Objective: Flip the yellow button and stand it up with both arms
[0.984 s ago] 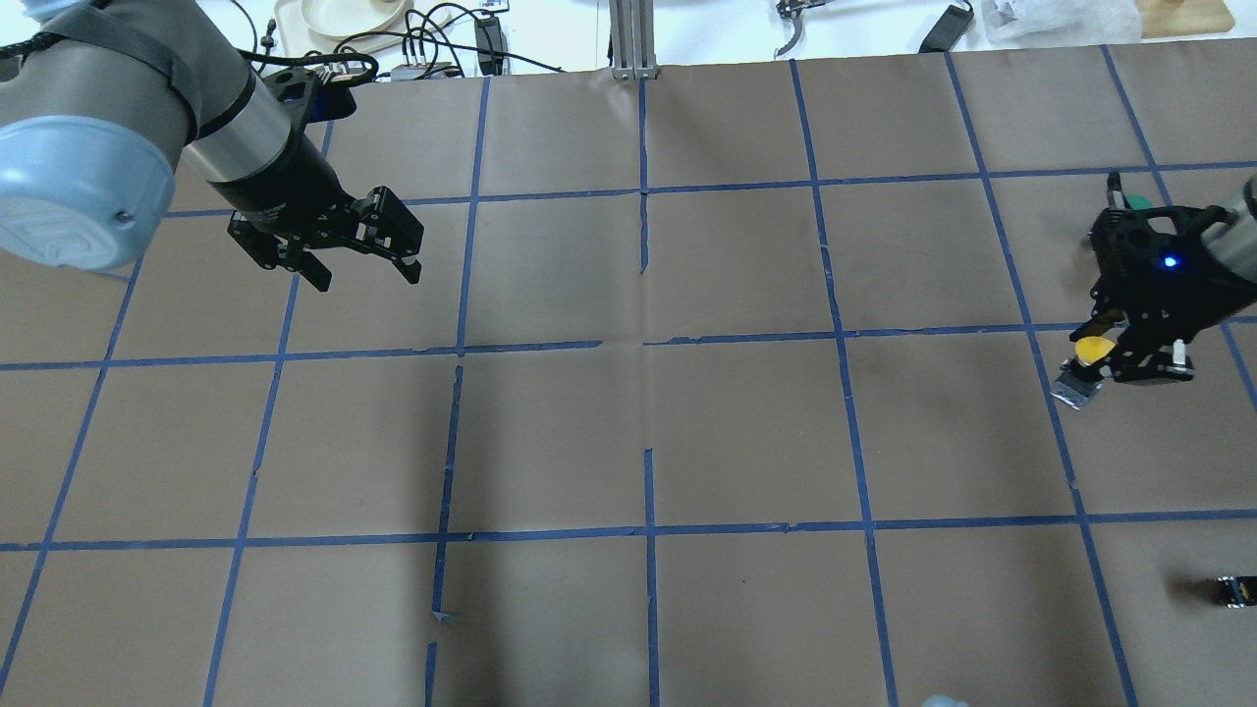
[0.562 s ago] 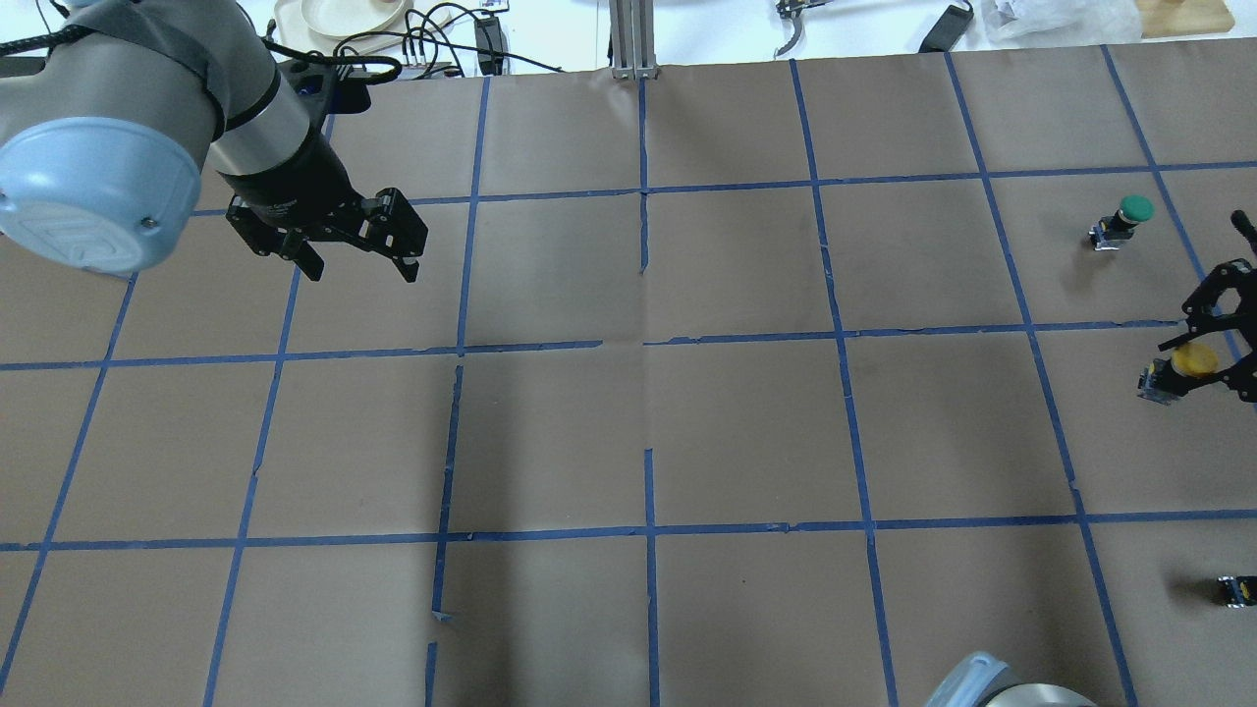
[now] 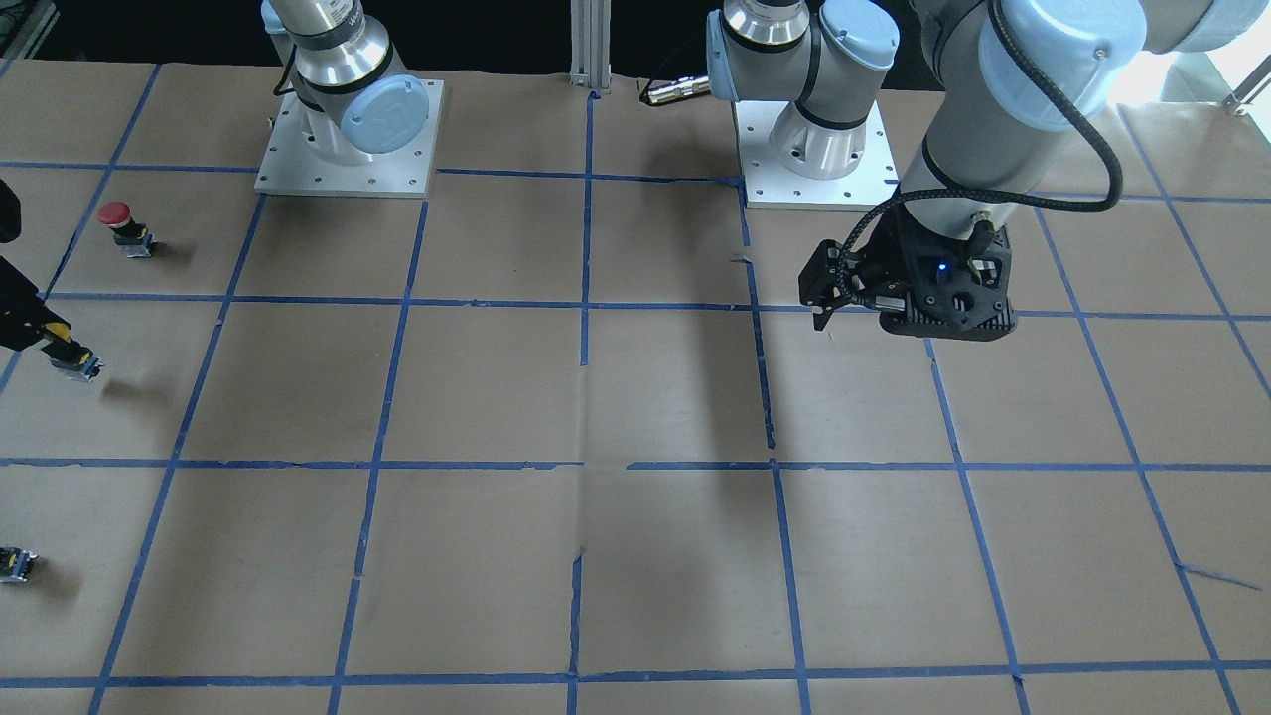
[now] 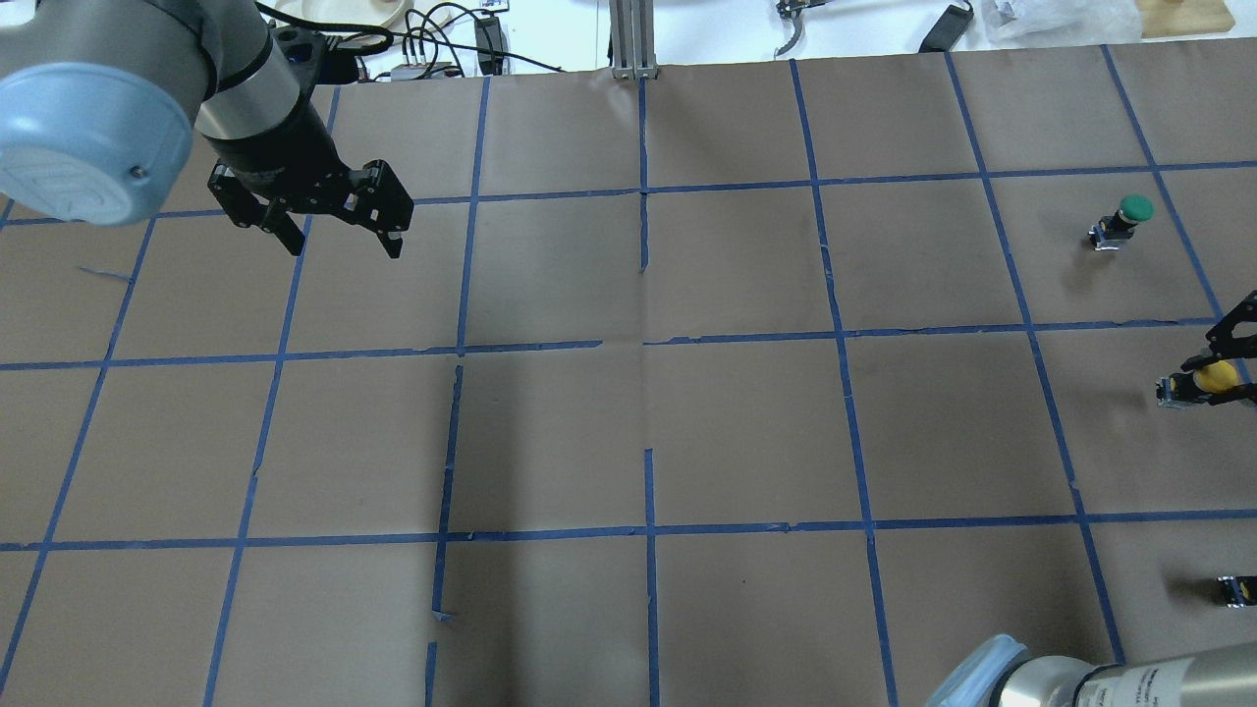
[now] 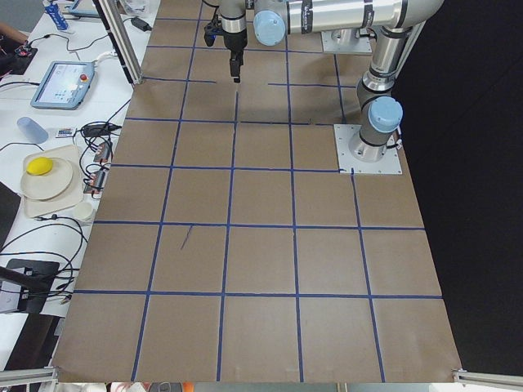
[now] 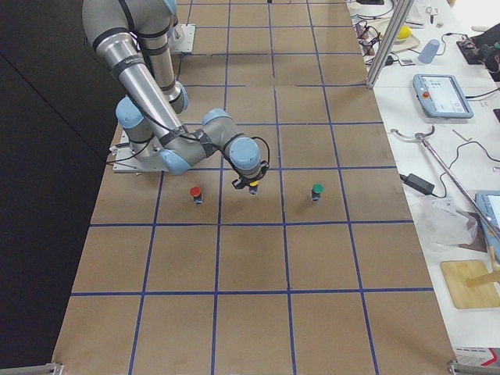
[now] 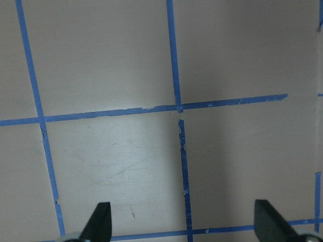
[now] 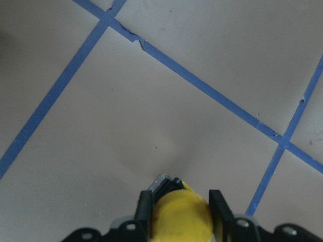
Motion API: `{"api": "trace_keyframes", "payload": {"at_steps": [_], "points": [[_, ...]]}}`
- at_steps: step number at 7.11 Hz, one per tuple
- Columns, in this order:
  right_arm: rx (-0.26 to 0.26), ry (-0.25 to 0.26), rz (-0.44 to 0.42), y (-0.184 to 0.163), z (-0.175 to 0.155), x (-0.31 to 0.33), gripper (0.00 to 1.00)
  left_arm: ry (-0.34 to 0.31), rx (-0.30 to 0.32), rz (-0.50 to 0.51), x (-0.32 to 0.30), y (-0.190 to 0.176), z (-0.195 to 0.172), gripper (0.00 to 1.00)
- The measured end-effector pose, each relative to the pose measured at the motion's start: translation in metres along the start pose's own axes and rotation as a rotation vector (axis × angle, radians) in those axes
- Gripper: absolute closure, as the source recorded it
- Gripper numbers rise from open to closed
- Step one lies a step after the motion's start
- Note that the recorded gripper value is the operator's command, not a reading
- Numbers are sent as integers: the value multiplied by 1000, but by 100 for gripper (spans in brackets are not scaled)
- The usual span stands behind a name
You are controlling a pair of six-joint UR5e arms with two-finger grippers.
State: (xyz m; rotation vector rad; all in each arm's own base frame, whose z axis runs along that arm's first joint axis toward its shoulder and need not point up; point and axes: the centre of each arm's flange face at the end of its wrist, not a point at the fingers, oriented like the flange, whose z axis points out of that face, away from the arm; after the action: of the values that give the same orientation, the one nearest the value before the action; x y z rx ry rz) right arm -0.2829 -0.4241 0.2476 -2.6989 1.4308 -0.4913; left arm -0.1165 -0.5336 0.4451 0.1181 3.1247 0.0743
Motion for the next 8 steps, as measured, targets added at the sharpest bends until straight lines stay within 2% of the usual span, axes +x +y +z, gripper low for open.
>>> {"api": "trace_keyframes", "payload": {"at_steps": [1,2,3,5,8], "points": [[7,24,-4,4,4,-3,40,1,-4,8,5,7,-19,0],[20,51,4,7,10,-3,11,2,-2,19,11,21,-38,0],[36,64,19,9,17,-4,1,4,-7,26,16,32,-47,0],[49,63,55,15,23,-6,1,17,-2,41,22,38,-55,0],[1,32,178,25,-12,7,1,69,-9,30,31,34,-46,0]]}}
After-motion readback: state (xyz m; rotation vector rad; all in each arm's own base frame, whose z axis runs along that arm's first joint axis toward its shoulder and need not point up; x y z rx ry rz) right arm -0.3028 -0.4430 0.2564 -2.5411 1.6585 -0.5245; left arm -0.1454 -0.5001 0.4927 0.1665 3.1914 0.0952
